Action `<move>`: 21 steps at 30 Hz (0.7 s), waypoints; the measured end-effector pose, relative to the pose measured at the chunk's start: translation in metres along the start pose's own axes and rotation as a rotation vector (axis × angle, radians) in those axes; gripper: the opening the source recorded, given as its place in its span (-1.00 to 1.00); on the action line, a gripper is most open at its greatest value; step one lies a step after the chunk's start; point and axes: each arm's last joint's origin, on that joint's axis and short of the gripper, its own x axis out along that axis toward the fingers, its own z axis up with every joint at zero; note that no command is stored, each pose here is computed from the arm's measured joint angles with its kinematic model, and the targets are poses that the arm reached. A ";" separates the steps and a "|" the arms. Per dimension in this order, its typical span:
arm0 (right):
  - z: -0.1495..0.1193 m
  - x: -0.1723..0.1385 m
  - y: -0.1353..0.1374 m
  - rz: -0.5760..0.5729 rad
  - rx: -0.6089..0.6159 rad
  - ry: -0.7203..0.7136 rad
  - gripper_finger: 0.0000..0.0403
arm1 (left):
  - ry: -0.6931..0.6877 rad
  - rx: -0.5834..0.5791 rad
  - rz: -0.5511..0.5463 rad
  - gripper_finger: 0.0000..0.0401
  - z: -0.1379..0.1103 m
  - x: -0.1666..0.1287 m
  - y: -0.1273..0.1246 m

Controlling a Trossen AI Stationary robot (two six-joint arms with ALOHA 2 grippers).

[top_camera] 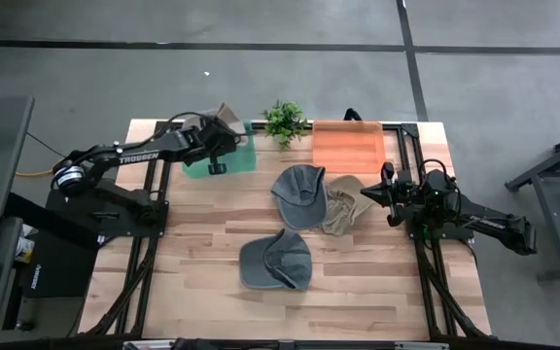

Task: Pick & Place hat
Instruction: Put the left brown cap into the blue bin

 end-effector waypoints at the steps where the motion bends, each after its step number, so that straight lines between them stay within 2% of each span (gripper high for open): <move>1: 0.000 0.000 0.000 0.000 0.000 0.000 -1.00 | -0.003 -0.012 -0.008 -1.00 -0.001 0.001 -0.001; 21: 0.000 0.000 0.000 0.001 0.000 0.000 -1.00 | -0.065 -0.050 -0.066 -1.00 -0.009 0.020 -0.020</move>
